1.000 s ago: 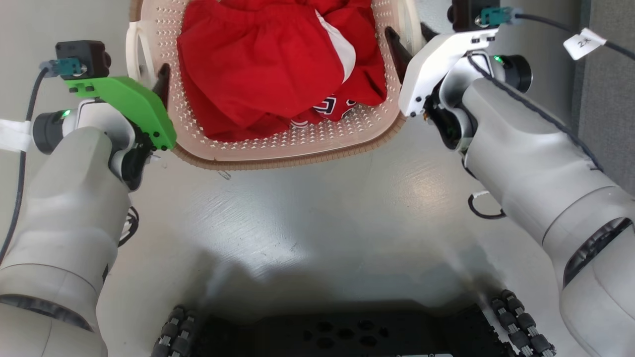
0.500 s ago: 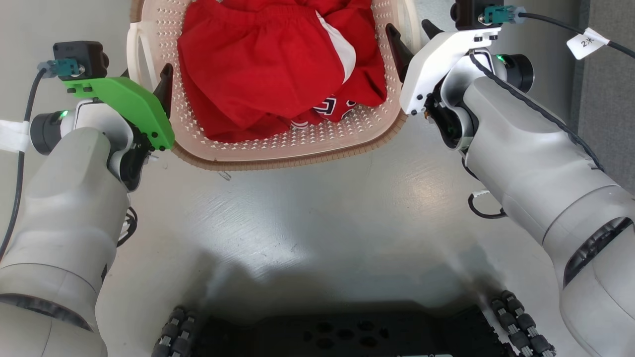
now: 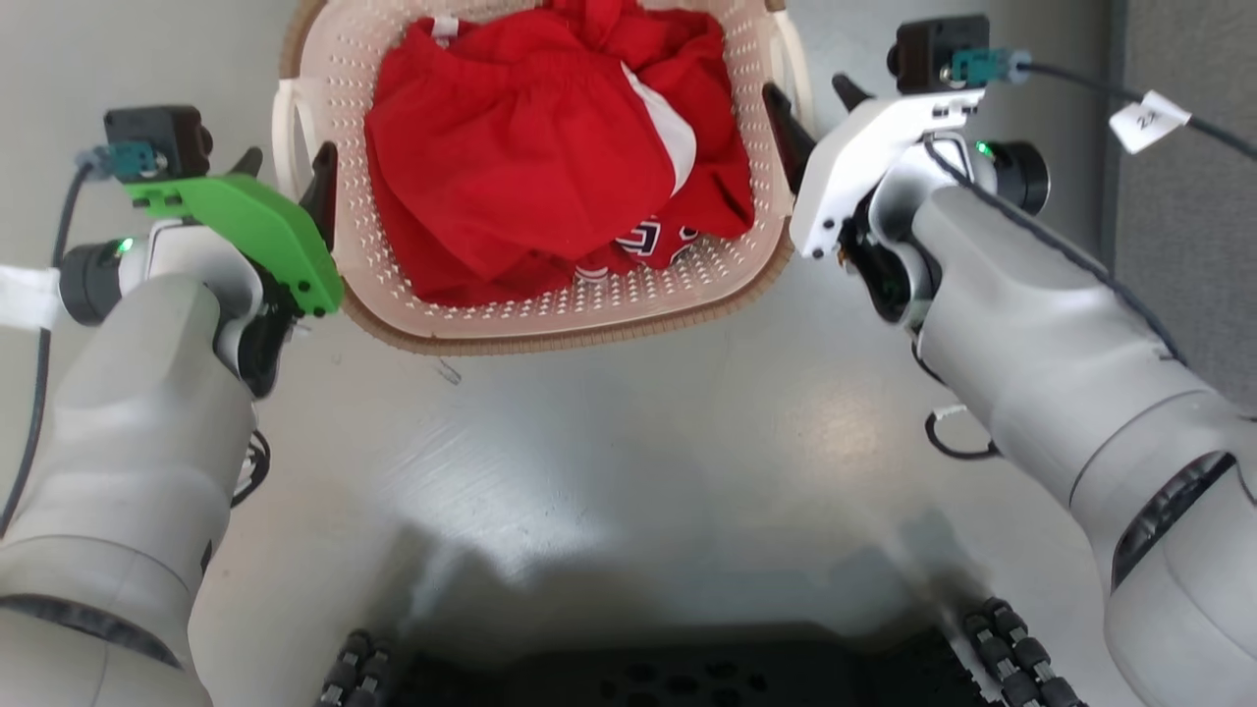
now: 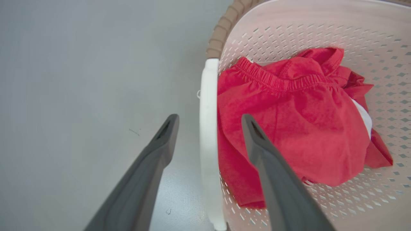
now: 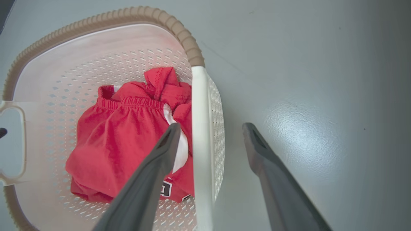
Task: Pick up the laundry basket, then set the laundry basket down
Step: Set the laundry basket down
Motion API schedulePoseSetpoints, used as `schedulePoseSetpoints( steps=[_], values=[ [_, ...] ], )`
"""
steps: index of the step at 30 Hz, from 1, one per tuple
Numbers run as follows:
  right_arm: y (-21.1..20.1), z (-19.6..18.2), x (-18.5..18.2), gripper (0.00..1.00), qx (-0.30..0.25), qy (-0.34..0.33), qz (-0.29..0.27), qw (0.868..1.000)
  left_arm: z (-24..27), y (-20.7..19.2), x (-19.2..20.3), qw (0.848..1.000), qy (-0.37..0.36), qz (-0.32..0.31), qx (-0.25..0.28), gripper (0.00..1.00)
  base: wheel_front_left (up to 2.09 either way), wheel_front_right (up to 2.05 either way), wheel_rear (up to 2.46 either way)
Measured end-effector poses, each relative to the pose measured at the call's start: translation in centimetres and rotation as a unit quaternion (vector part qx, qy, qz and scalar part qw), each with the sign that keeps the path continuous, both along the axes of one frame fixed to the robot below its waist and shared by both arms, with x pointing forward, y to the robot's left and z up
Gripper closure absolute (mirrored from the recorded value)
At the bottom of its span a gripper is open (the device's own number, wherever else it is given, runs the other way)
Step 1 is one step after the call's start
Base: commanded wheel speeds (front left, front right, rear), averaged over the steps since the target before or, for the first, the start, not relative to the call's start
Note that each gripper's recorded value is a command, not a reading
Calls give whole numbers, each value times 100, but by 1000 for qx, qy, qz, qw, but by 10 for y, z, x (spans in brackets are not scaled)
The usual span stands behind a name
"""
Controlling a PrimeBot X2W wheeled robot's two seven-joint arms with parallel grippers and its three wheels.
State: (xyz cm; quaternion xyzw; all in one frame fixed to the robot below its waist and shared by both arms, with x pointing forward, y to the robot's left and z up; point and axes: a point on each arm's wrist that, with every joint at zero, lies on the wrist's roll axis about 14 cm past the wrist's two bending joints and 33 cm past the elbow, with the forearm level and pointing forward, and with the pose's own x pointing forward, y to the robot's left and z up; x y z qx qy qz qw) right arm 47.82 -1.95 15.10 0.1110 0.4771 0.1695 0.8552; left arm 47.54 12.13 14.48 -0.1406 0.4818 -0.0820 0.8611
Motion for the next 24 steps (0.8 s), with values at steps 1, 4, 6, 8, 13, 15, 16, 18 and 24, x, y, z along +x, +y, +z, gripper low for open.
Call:
schedulePoseSetpoints(
  steps=[1,4,6,8,13,15,16,18,24],
  values=[
    [0,2,-2,0,-1,0,1,1000,2,0,0,1000,-3,-2,1,0,0,0,0],
    [-1,10,-4,0,2,-7,1,1000,9,-1,-4,1000,-8,-5,2,0,0,0,0],
    [0,17,-4,0,6,-11,0,1000,13,0,-6,1000,-13,-5,3,0,0,0,0],
    [0,25,-2,0,8,-22,-1,1000,19,2,-6,1000,-22,-3,4,0,0,0,0],
    [-3,42,-4,0,10,-38,-2,999,36,2,-5,999,-45,3,3,0,0,0,0],
    [-5,48,-7,0,9,-43,-2,999,42,2,-7,999,-52,7,2,0,0,0,0],
    [-5,52,-8,0,11,-44,-2,999,46,2,-8,998,-55,8,2,0,0,0,0],
    [-6,60,-10,0,13,-50,-5,999,52,2,-11,998,-60,9,2,0,0,0,0],
    [-11,87,-11,0,17,-76,-14,997,77,5,-13,996,-86,13,1,0,0,0,0]
  ],
)
